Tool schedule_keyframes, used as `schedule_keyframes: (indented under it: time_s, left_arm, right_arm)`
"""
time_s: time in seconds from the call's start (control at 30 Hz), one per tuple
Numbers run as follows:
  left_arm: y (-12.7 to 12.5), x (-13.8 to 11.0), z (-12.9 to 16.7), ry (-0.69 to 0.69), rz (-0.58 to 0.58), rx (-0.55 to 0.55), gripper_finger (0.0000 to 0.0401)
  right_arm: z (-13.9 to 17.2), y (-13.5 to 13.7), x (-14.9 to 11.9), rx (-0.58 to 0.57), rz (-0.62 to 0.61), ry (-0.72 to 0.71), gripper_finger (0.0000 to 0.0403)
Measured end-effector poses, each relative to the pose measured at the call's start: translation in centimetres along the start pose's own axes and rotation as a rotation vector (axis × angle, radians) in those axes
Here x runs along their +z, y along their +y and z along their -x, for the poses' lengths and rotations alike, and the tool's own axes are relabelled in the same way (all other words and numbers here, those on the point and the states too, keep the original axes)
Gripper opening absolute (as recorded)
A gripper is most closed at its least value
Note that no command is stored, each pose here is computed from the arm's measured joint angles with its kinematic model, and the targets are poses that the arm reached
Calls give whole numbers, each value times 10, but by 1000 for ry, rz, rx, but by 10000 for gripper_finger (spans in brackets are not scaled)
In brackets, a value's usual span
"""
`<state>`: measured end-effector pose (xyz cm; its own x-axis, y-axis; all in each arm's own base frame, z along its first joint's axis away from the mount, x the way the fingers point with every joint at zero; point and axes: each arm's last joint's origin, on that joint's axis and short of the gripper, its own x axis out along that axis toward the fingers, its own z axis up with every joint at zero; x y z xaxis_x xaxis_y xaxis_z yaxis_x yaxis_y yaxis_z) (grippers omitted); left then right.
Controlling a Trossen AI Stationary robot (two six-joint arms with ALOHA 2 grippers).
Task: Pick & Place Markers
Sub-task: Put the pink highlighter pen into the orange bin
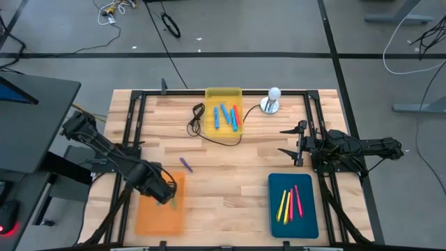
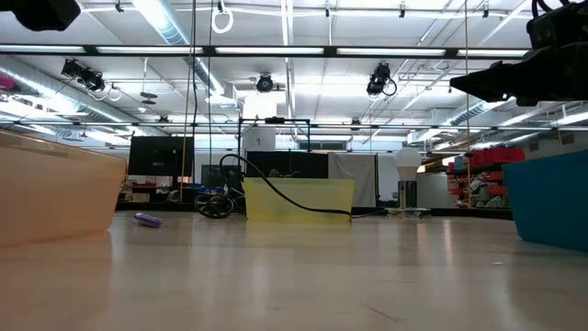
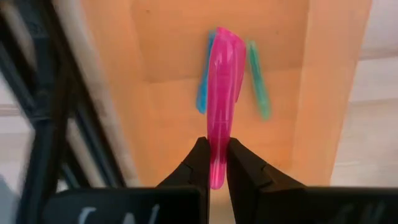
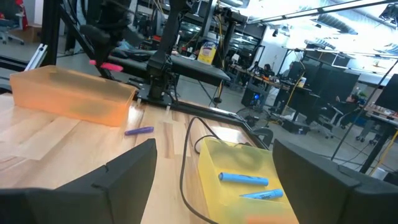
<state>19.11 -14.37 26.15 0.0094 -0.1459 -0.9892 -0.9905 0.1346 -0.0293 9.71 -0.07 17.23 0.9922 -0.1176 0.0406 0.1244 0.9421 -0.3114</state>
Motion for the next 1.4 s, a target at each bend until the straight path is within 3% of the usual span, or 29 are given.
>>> schedule_keyframes:
  time_s: [0.43, 1.13, 1.4]
  left_arm:
    - [-18, -3, -45, 23, 25, -104, 30]
    - [-8, 5, -111, 86, 47, -64, 30]
    - [-11, 4, -121, 95, 35, -48, 30]
  right_arm:
    - [0, 0, 0, 0, 0, 0, 323]
    - [0, 0, 0, 0, 0, 0, 323]
    - [0, 0, 0, 0, 0, 0, 323]
